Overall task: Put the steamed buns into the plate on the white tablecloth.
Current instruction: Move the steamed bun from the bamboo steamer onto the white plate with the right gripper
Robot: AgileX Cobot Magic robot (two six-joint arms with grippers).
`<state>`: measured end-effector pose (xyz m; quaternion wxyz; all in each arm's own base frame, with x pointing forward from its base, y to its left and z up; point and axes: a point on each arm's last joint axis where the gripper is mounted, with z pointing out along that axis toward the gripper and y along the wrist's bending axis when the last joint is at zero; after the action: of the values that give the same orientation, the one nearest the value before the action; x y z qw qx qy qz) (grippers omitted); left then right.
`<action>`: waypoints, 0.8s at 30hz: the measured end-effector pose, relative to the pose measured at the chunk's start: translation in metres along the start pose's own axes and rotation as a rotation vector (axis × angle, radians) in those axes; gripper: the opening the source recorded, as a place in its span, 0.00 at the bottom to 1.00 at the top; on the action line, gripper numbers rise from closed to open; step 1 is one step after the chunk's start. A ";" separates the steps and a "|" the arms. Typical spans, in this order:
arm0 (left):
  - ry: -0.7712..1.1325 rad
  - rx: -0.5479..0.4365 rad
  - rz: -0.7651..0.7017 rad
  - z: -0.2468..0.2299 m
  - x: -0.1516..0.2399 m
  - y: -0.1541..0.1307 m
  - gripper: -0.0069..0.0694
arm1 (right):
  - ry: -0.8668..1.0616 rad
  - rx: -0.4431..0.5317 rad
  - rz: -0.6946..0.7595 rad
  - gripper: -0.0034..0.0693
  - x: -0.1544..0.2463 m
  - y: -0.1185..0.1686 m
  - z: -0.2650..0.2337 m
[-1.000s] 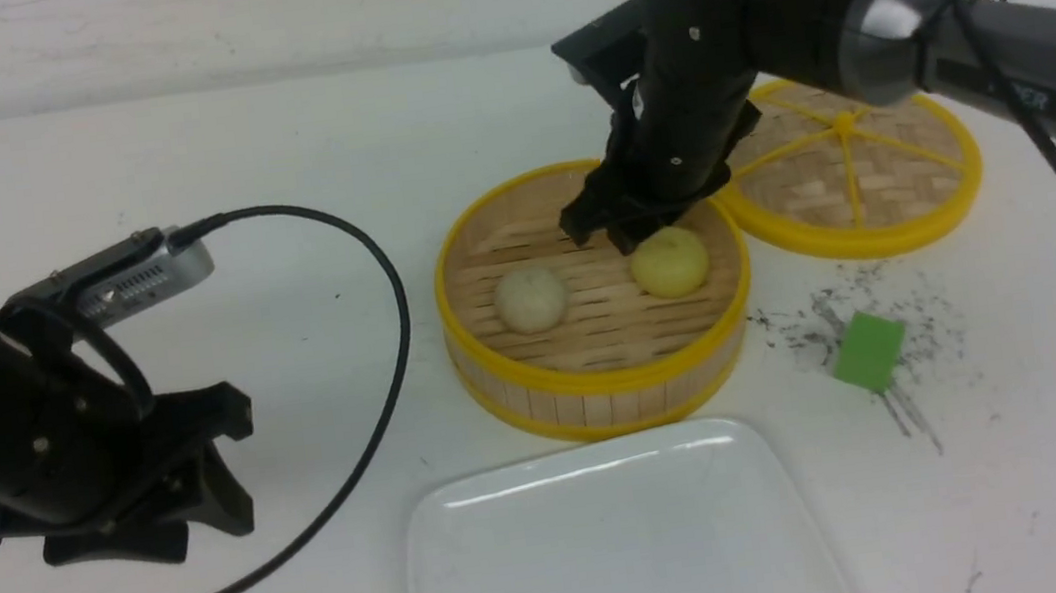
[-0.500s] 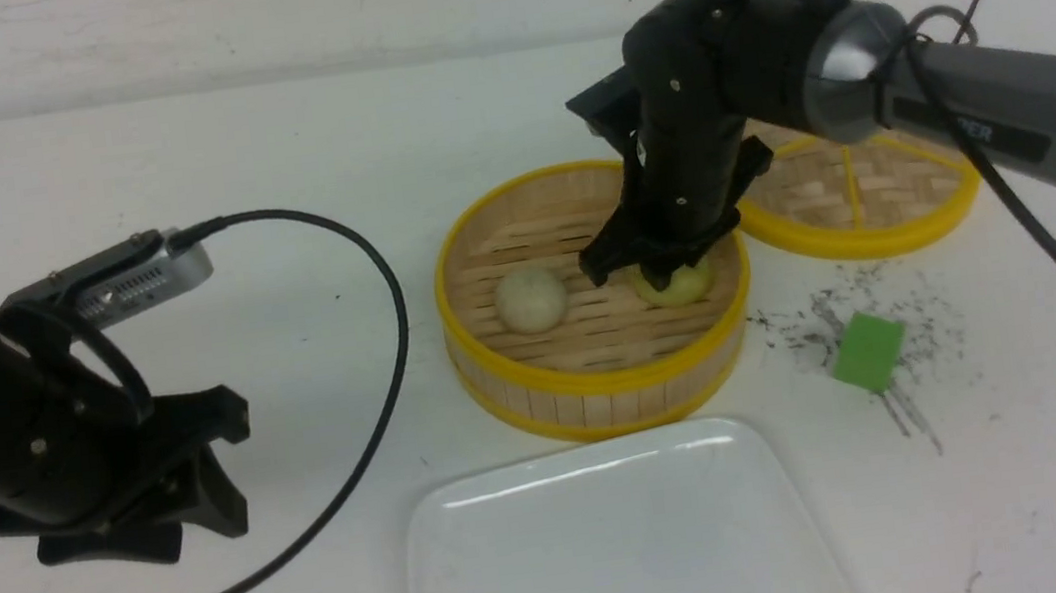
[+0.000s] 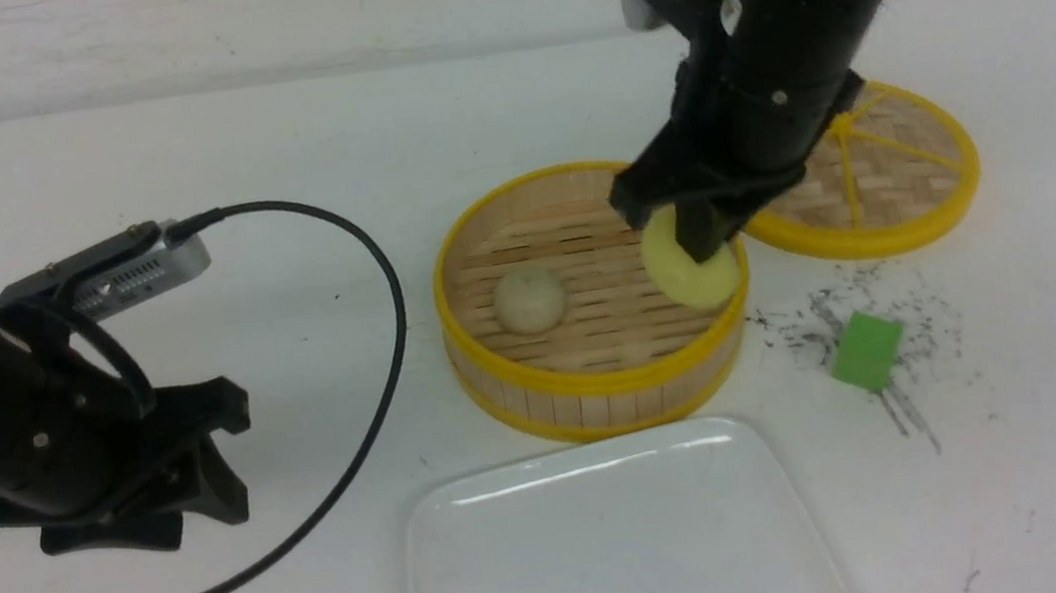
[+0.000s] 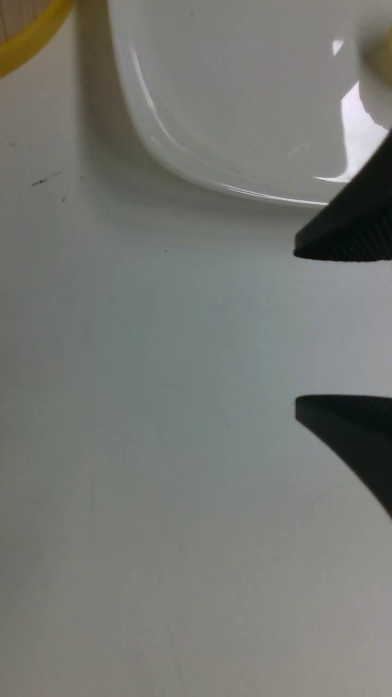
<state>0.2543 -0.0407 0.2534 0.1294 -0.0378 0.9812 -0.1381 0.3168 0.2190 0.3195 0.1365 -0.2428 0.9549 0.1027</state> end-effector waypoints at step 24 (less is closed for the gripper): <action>-0.050 0.026 -0.020 0.000 -0.005 -0.002 0.56 | 0.177 -0.032 -0.096 0.46 0.093 0.025 0.089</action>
<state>0.2588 -0.0424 0.2553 0.1529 -0.0495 0.9754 -0.1511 0.2451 0.2232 0.2105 0.0525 -0.2987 0.9487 0.0894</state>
